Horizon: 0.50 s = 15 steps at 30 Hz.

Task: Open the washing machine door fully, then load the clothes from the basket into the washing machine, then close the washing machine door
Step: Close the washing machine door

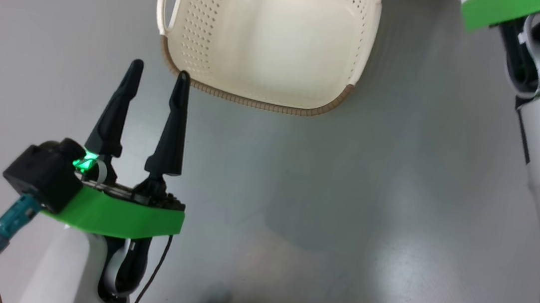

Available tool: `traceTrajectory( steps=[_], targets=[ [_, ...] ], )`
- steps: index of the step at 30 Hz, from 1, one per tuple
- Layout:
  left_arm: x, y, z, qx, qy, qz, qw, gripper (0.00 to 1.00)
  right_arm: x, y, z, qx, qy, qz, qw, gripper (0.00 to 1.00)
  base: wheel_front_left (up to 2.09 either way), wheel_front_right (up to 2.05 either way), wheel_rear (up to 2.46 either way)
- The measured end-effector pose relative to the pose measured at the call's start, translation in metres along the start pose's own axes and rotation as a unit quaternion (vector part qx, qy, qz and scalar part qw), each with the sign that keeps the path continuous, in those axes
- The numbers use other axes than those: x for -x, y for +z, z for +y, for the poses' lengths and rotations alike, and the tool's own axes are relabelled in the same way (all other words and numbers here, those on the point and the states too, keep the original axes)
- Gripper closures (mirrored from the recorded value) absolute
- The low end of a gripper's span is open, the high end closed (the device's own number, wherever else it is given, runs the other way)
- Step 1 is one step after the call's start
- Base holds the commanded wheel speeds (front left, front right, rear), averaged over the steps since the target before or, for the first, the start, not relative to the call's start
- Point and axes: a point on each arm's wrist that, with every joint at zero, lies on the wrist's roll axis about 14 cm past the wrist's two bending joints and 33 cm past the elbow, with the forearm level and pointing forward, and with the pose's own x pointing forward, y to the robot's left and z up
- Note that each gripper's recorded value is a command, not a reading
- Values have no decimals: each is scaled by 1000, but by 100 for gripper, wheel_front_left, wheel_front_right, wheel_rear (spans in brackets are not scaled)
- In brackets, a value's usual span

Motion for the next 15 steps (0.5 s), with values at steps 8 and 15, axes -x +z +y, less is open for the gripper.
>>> traceTrajectory(
  steps=[8,15],
  targets=[
    [-2,16,-7,-4,-12,-23,1000,0,36,-15,13,-15,8,45,999,100,0,0,0],
    [0,28,-10,-13,-18,-39,999,0,66,-6,19,-22,6,60,998,100,0,0,0]
  ],
)
